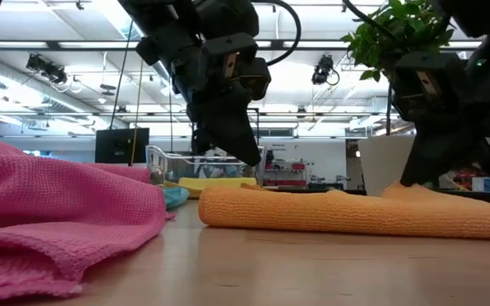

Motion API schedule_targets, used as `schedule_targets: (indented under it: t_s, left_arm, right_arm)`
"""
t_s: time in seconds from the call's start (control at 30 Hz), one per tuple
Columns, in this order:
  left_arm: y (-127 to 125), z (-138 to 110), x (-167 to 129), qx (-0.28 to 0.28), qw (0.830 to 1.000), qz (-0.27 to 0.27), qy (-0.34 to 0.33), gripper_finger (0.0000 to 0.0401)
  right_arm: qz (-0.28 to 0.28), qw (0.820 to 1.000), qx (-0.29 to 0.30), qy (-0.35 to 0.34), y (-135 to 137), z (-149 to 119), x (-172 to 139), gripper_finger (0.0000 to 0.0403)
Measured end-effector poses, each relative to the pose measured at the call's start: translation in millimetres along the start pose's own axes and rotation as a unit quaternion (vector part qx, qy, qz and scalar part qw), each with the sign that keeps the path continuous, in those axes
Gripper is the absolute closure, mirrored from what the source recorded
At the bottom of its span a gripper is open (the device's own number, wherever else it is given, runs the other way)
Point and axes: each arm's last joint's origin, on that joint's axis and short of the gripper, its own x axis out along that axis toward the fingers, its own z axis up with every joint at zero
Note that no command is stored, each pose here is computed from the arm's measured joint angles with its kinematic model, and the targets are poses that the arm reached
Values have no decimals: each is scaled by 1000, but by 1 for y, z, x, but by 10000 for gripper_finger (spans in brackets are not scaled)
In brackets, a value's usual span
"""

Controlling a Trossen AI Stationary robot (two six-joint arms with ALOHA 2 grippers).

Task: Fold microfiber towels
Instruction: Fold the orange microfiber towel

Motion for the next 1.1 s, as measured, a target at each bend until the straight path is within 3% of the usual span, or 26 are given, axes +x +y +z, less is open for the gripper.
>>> schedule_targets:
  t_s: [0.37, 0.57, 0.87, 0.97, 1.1]
  left_arm:
    - [1, 0, -1, 11, 1000, 3, 3, 394]
    - [1, -1, -1, 14, 1000, 6, 7, 372]
    - [4, 1, -2, 23, 1000, 12, -2, 394]
    - [0, 6, 1, 30, 999, -3, -32, 384]
    - [-4, 12, 26, 56, 993, -38, -99, 391]
  right_arm:
    - [-4, 999, -2, -37, 5, 2, -7, 400]
    - [-45, 997, -4, -59, -4, 3, -10, 400]
    - [-96, 992, -11, -82, -14, 20, 3, 400]
    - [-107, 990, -10, -86, -18, 25, 5, 400]
    - [-116, 989, -9, -89, -22, 28, 7, 400]
